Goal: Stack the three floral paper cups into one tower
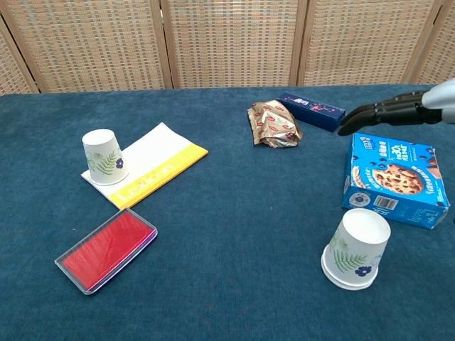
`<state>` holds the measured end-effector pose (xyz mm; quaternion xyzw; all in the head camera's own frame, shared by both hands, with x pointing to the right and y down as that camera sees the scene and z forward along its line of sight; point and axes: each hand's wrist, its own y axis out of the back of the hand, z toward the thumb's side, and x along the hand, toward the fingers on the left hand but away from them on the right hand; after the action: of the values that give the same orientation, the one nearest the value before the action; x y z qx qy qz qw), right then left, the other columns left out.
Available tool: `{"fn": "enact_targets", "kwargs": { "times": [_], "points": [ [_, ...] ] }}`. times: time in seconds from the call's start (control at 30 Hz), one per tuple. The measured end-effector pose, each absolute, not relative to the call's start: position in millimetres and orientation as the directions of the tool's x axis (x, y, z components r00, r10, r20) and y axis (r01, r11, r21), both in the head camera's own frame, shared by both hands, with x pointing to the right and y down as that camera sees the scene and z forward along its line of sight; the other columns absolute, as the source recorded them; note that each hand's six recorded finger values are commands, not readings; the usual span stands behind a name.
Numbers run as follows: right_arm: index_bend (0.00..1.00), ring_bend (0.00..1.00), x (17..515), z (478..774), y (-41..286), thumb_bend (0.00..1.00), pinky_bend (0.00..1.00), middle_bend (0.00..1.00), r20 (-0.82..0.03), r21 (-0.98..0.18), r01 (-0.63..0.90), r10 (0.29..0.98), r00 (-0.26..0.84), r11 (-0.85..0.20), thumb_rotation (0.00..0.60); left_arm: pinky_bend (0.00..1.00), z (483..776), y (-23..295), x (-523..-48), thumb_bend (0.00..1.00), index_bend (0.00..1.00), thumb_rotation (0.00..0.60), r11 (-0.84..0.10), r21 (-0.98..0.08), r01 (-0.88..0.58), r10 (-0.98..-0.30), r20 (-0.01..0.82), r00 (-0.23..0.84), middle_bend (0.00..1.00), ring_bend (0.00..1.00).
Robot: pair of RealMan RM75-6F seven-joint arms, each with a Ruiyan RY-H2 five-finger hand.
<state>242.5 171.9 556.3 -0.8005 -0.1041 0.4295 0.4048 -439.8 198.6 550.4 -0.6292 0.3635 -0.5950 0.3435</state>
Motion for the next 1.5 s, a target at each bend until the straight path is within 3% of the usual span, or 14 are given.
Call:
{"fn": "enact_targets", "kwargs": {
  "times": [0.37, 0.53, 0.73, 0.93, 1.13, 1.33, 1.5],
  "points": [
    [0.05, 0.00, 311, 553, 132, 0.00, 0.00, 0.00, -0.413, -0.909, -0.199, 0.726, 0.550, -0.367, 0.600, 0.00, 555, 189, -440, 0.00, 0.00, 0.600, -0.490, -0.871, -0.045, -0.872, 0.488, 0.041, 0.00, 0.00],
    [0.03, 0.00, 354, 560, 122, 0.00, 0.00, 0.00, -0.338, -0.941, -0.202, 0.788, 0.515, -0.272, 0.600, 0.00, 559, 177, -434, 0.00, 0.00, 0.600, -0.482, -0.876, -0.023, -0.875, 0.480, 0.066, 0.00, 0.00],
    [0.00, 0.00, 402, 571, 141, 0.00, 0.00, 0.00, -0.344, -0.938, -0.103, 0.852, 0.395, -0.331, 0.600, 0.00, 570, 146, -409, 0.00, 0.00, 0.600, -0.488, -0.873, 0.005, -0.861, 0.483, 0.160, 0.00, 0.00],
    [0.03, 0.00, 401, 562, 169, 0.00, 0.00, 0.00, -0.340, -0.935, -0.007, 0.891, 0.302, -0.354, 0.600, 0.06, 593, 99, -368, 0.00, 0.00, 0.600, -0.493, -0.865, 0.092, -0.817, 0.497, 0.293, 0.00, 0.00],
    [0.04, 0.00, 403, 548, 198, 0.00, 0.00, 0.00, -0.332, -0.940, 0.009, 0.924, 0.187, -0.340, 0.600, 0.18, 630, 61, -322, 0.00, 0.12, 0.600, -0.494, -0.855, 0.156, -0.766, 0.513, 0.388, 0.03, 0.04],
    [0.04, 0.00, 415, 552, 198, 0.00, 0.00, 0.00, -0.339, -0.940, -0.010, 0.931, 0.137, -0.341, 0.600, 0.23, 674, 37, -289, 0.03, 0.18, 0.600, -0.559, -0.795, 0.234, -0.672, 0.600, 0.434, 0.10, 0.10],
    [0.04, 0.00, 417, 553, 198, 0.00, 0.00, 0.00, -0.337, -0.941, -0.011, 0.933, 0.127, -0.338, 0.600, 0.26, 689, 31, -282, 0.07, 0.24, 0.600, -0.586, -0.768, 0.257, -0.637, 0.633, 0.440, 0.15, 0.14]
  ]
}}
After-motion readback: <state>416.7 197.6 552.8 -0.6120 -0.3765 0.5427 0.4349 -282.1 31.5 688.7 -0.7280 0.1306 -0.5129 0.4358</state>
